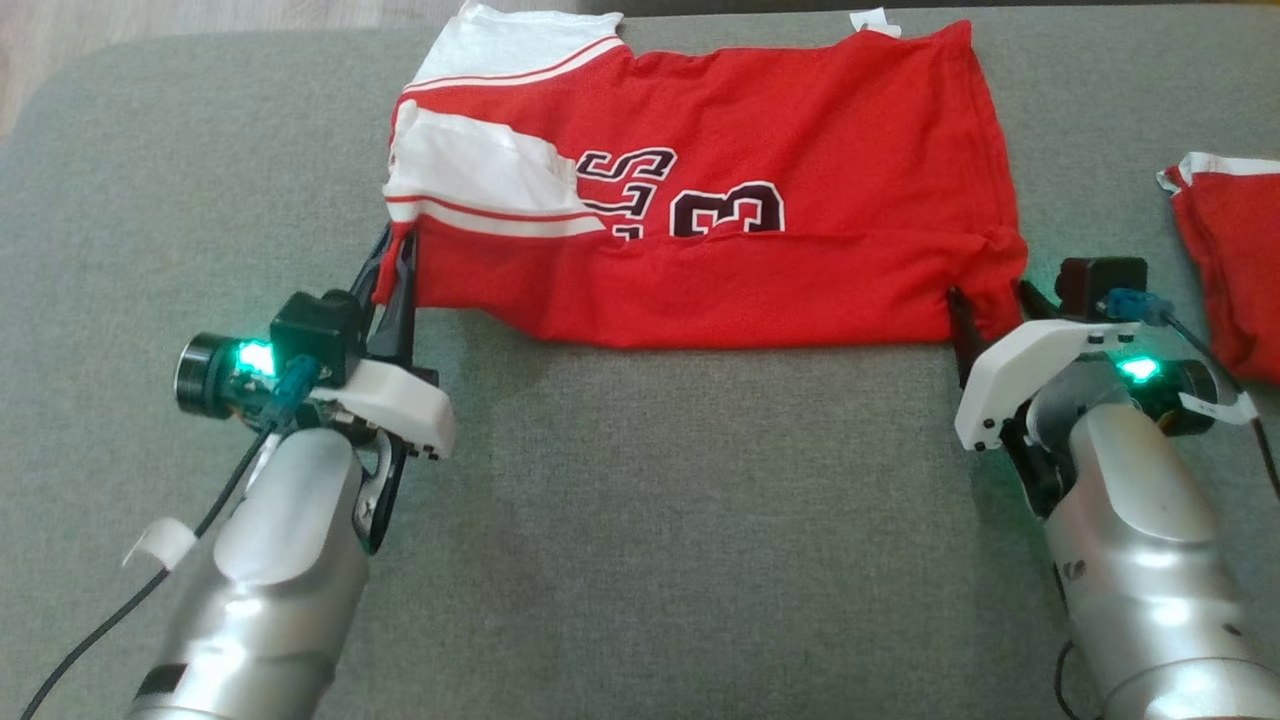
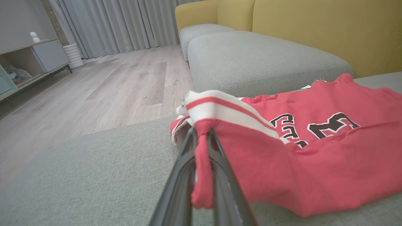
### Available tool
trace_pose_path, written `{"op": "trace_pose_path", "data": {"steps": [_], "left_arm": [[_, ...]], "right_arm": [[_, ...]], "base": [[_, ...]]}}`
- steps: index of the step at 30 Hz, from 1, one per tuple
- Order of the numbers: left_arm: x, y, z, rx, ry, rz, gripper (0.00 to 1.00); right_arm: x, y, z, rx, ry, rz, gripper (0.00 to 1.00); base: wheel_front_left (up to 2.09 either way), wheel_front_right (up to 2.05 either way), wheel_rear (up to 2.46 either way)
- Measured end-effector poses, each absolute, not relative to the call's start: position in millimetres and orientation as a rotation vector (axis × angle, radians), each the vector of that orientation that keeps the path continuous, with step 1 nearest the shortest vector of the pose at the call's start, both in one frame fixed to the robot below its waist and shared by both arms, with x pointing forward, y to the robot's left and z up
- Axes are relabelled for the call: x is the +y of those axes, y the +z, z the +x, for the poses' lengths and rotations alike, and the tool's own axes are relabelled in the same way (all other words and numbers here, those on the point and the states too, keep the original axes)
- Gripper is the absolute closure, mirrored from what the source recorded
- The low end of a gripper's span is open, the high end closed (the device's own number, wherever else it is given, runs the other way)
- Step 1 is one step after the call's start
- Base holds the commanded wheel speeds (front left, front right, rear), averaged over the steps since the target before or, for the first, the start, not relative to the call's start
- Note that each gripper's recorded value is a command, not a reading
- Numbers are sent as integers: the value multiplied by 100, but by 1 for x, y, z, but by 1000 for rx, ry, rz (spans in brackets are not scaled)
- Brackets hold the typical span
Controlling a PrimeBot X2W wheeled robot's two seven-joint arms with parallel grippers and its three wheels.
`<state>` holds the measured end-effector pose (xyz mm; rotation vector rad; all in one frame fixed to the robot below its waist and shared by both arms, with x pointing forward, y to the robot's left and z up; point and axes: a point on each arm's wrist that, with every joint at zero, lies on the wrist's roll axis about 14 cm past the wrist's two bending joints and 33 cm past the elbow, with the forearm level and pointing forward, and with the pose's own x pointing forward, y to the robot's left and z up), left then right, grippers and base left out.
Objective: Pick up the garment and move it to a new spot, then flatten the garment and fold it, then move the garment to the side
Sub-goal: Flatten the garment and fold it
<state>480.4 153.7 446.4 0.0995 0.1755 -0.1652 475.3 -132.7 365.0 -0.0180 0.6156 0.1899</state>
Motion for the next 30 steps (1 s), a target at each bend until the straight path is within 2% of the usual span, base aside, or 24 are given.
{"op": "trace_pose_path", "data": {"steps": [1,2,10,23,30], "left_arm": [[154,446,480,179,-166,103,100],[154,446,479,181,-165,105,100],[164,424,455,288,-158,140,100],[165,401,395,443,-235,229,100],[171,396,360,504,-264,251,100]], "right_arm": [[-132,365,475,617,193,-26,57],[-132,365,475,618,198,-36,100],[-133,374,462,567,203,-55,100],[-151,387,416,573,164,-89,100],[-150,384,375,643,159,-40,100]], "base": [[0,0,0],[0,0,0],[0,0,0],[0,0,0],[0,0,0]]}}
